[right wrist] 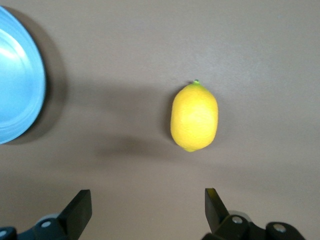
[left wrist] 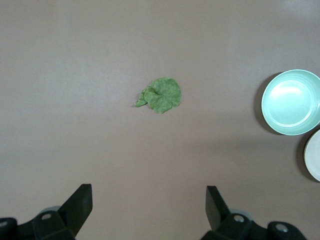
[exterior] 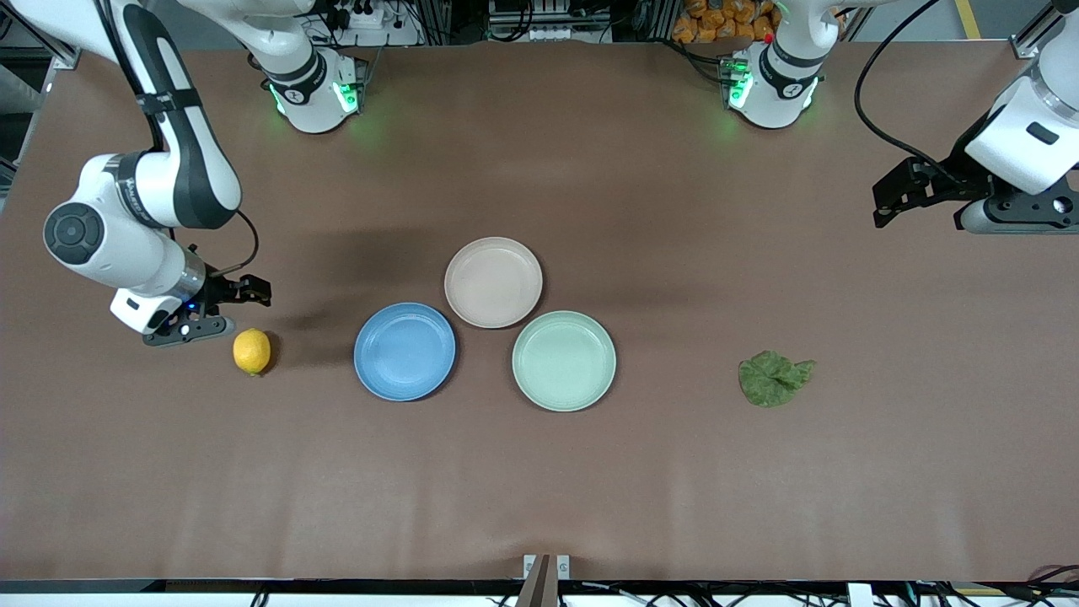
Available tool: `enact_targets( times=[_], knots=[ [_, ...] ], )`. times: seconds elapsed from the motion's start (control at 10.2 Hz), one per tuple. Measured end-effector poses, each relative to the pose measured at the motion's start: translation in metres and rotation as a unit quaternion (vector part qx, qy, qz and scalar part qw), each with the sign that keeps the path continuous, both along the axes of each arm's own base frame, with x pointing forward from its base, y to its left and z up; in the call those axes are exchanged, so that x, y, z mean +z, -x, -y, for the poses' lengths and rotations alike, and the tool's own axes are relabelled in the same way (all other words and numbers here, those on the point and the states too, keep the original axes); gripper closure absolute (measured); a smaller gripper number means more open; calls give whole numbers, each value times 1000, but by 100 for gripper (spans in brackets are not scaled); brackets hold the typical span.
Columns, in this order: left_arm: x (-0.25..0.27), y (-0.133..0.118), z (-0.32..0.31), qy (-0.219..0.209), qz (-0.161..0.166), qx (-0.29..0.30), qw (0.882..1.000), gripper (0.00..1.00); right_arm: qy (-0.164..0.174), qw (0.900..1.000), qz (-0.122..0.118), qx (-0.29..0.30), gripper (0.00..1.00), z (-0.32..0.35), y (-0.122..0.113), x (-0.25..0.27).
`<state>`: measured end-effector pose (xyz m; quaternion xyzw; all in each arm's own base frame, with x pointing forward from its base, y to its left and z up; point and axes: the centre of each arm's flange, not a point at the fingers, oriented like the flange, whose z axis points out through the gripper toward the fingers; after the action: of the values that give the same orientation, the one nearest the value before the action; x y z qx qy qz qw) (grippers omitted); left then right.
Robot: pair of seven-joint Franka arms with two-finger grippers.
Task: Pick lemon and lettuce from blue and beige plates
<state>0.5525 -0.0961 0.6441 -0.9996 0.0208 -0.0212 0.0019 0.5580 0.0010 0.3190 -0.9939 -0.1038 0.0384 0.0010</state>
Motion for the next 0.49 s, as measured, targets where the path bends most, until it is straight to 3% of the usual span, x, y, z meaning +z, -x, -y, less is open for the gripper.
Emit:
enact_targets(
  times=[0.49],
  knots=[
    [-2,1,-9,-2,-11,7,1000,0,2,1000,13,6,0,-7,6,27]
  ],
)
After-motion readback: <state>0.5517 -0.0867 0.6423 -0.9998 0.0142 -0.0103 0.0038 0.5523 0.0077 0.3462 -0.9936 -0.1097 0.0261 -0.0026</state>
